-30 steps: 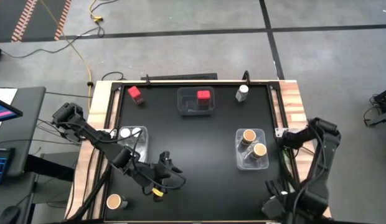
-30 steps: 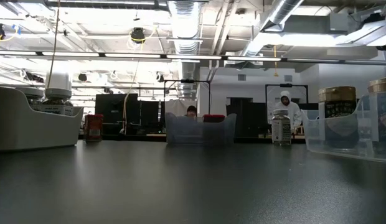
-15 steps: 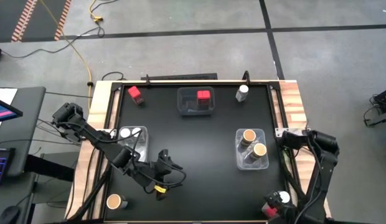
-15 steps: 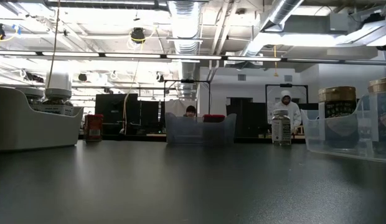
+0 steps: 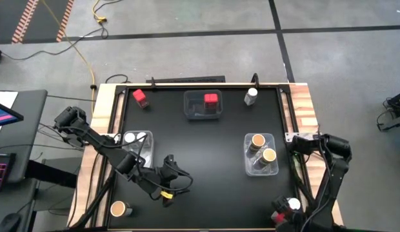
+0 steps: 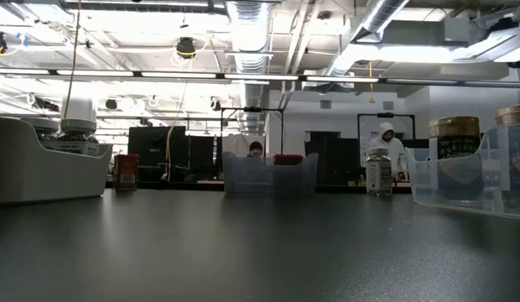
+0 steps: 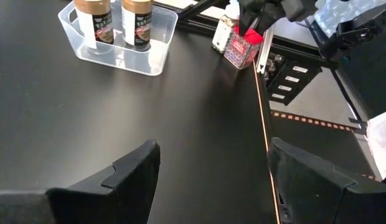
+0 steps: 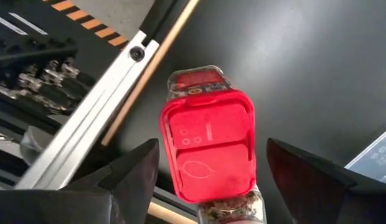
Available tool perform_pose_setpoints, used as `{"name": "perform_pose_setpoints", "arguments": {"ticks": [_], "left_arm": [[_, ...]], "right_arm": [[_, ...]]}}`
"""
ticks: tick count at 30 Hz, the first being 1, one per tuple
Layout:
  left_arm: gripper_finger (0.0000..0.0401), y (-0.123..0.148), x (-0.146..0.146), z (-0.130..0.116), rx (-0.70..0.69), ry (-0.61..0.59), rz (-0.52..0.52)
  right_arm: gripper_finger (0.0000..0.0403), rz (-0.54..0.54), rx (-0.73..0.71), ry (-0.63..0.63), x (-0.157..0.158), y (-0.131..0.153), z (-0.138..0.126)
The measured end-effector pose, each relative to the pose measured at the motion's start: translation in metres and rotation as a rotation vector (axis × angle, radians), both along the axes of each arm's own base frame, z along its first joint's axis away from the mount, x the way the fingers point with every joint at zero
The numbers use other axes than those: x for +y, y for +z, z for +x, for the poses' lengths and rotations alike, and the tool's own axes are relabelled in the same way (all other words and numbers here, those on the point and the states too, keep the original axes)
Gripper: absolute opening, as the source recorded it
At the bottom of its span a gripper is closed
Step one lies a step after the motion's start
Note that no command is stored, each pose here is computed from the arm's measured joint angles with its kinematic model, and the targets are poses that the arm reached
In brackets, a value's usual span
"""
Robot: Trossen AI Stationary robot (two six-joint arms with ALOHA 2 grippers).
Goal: Sort spices by type
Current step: Put the bottom red seasoning can into the black bin
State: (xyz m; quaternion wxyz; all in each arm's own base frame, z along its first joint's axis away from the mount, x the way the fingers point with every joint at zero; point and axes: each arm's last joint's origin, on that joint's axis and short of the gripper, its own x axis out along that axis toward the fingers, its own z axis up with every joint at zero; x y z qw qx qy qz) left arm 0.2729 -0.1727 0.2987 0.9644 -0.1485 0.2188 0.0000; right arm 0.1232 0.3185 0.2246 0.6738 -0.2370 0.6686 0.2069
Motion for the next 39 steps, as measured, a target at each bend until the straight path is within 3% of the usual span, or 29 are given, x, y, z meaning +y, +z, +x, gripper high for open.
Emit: {"name": "perform_pose_setpoints", "arguments": {"ticks": [9, 26, 39], "left_arm": [[0.0284, 0.000, 0.000, 0.000, 0.001, 0.000, 0.002], [0.0284, -0.001, 0.000, 0.000, 0.007, -0.002, 0.009], [0.0284, -0.001, 0.000, 0.000, 0.006, -0.010, 0.025]], "right_arm": [[0.0321, 0.030, -0.009, -0.001, 0.001, -0.011, 0.000], [0.0258, 0.024, 0.001, -0.013, -0.001, -0.011, 0.003], [0.0251, 0.054, -0.012, -0.072, -0.004, 0.008, 0.024]]}}
